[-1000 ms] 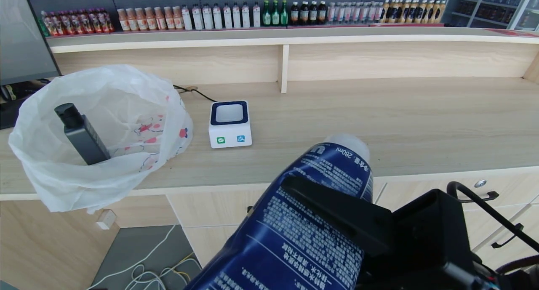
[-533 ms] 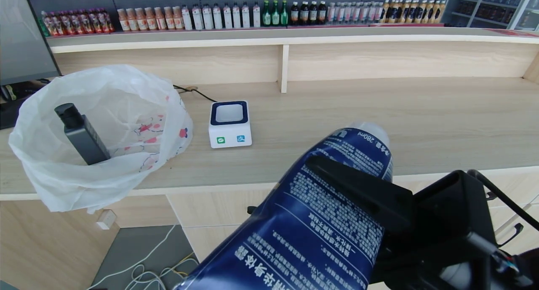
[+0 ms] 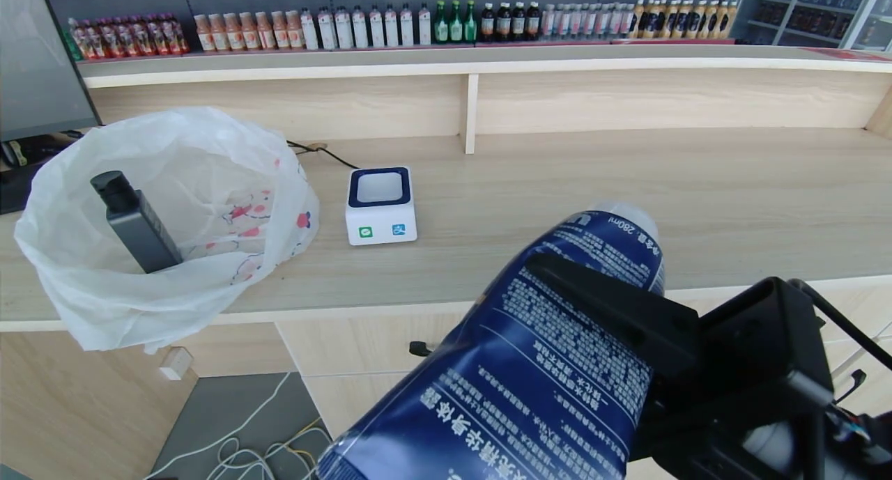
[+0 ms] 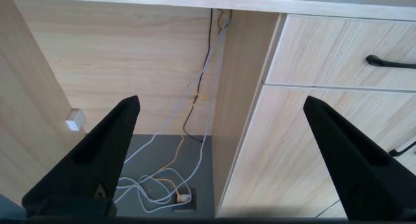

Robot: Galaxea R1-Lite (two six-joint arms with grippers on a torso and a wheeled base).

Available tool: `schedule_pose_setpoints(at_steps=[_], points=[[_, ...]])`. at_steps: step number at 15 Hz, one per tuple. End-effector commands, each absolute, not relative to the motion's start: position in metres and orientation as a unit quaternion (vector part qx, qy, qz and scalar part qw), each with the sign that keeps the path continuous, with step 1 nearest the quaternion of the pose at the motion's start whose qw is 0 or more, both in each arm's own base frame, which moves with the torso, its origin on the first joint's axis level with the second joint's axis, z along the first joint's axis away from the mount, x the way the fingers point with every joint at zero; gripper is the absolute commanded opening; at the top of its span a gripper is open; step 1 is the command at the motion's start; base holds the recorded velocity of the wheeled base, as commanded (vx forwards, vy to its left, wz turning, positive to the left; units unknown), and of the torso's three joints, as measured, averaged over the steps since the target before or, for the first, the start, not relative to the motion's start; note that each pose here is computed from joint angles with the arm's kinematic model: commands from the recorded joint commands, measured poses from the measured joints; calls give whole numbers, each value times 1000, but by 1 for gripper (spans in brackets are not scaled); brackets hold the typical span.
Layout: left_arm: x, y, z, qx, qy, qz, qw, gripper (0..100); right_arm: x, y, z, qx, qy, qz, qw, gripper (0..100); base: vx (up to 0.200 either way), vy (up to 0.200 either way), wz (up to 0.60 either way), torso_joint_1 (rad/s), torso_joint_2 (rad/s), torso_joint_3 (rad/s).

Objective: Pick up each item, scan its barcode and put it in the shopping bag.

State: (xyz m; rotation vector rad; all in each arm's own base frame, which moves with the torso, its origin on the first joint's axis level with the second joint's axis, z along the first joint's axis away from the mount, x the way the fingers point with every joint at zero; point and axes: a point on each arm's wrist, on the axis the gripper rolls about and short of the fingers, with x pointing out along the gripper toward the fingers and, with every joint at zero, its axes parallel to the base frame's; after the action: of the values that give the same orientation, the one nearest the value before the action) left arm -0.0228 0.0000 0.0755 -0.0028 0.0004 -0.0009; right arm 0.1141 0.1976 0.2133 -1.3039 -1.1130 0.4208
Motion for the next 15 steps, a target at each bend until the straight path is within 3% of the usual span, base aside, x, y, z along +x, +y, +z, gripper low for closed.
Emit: schedule_pose_setpoints(at_steps=[1, 6, 10, 15], points=[[-23, 0, 75, -2, 0, 0, 1000, 100, 113, 195, 214, -571, -486, 182, 636, 0, 0, 0, 0, 0, 0, 0], [-23, 0, 75, -2, 0, 0, 1000, 100, 112, 192, 203, -535, -459, 232, 670, 0, 0, 0, 0, 0, 0, 0], [-23, 0, 75, -2, 0, -1, 1000, 100, 110, 188, 180, -423, -363, 332, 761, 0, 0, 0, 0, 0, 0, 0], [-23, 0, 75, -2, 0, 0, 1000, 100, 105, 179, 161, -287, -254, 414, 825, 0, 0, 0, 0, 0, 0, 0]])
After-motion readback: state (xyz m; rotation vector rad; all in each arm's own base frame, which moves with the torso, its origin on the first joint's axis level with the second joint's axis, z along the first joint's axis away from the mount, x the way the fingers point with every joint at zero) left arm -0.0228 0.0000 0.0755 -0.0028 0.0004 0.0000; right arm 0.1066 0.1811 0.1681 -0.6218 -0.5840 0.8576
